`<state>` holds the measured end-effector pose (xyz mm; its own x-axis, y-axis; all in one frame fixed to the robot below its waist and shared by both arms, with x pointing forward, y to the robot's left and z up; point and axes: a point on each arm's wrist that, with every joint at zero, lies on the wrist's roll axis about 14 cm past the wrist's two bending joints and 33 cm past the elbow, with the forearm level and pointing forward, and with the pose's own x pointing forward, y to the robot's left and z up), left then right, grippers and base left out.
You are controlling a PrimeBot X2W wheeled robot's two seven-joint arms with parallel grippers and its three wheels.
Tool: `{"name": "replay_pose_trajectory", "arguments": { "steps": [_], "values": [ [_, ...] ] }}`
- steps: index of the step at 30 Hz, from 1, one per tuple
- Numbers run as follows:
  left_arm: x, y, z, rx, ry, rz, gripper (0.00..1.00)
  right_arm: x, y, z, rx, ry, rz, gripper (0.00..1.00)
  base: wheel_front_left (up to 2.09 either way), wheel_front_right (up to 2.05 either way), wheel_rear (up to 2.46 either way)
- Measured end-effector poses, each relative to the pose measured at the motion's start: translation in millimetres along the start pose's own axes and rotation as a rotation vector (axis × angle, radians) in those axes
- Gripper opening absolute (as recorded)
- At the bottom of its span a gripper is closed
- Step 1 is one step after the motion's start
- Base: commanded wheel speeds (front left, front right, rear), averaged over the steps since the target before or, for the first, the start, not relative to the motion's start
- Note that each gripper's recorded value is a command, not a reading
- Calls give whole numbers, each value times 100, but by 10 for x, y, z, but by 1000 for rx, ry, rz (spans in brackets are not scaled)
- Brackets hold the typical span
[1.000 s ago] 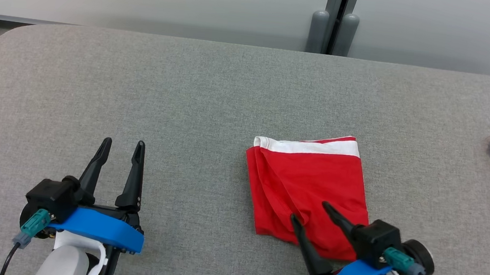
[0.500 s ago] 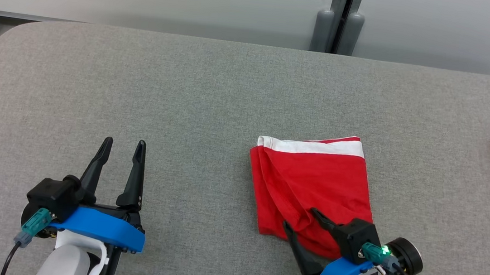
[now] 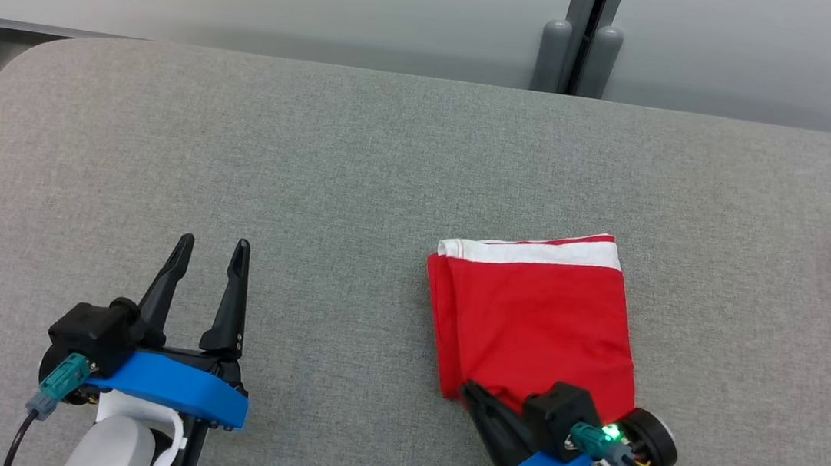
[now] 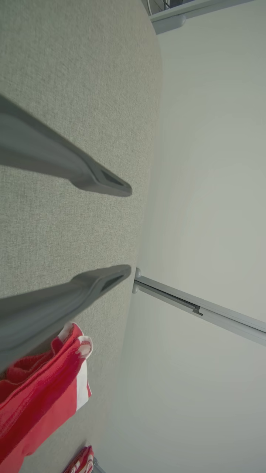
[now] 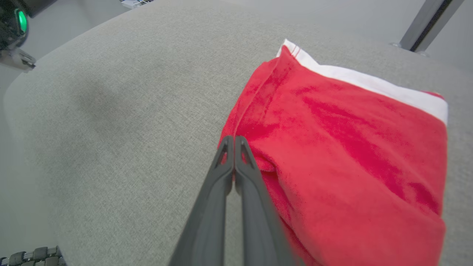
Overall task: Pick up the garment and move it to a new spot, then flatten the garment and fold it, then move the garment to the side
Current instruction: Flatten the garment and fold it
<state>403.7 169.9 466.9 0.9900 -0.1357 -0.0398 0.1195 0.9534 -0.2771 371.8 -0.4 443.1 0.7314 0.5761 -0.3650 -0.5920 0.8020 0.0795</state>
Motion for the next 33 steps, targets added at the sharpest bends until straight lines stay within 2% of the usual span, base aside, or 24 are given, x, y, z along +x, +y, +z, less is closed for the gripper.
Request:
{"name": "replay_pose_trajectory", "arguments": {
  "steps": [7,8,9,14,17,18,19,22,25,29,33],
  "values": [
    [13,-9,-12,-1,4,-5,100,72,298,-103,16,50,98,0,0,0,0],
    [15,-14,-15,-1,5,-7,100,85,318,-149,22,69,106,35,0,0,0],
    [15,-22,-21,-3,7,-9,100,96,335,-192,21,85,113,100,0,0,0],
    [6,-55,-19,-4,7,-17,100,142,406,-97,83,46,143,100,0,0,0],
    [-8,-59,14,-2,-1,-18,100,109,397,224,180,-78,153,100,0,0,0],
    [-27,-53,31,-1,-6,-16,100,46,337,515,230,-190,147,100,0,0,0],
    [-27,-53,31,-1,-6,-16,100,46,337,515,230,-190,147,100,0,0,0],
    [-67,-33,36,-1,-8,-9,100,-119,-5,911,237,-361,52,100,0,0,0],
    [-82,-59,42,-3,-12,-14,100,-387,-484,1151,203,-496,-107,100,0,0,0],
    [-89,-74,93,4,-28,-14,100,-751,-1035,1041,139,-514,-329,100,0,0,0],
    [-113,-66,95,17,-29,-10,100,-1028,-1350,841,129,-490,-469,100,0,0,0]
  ]
}}
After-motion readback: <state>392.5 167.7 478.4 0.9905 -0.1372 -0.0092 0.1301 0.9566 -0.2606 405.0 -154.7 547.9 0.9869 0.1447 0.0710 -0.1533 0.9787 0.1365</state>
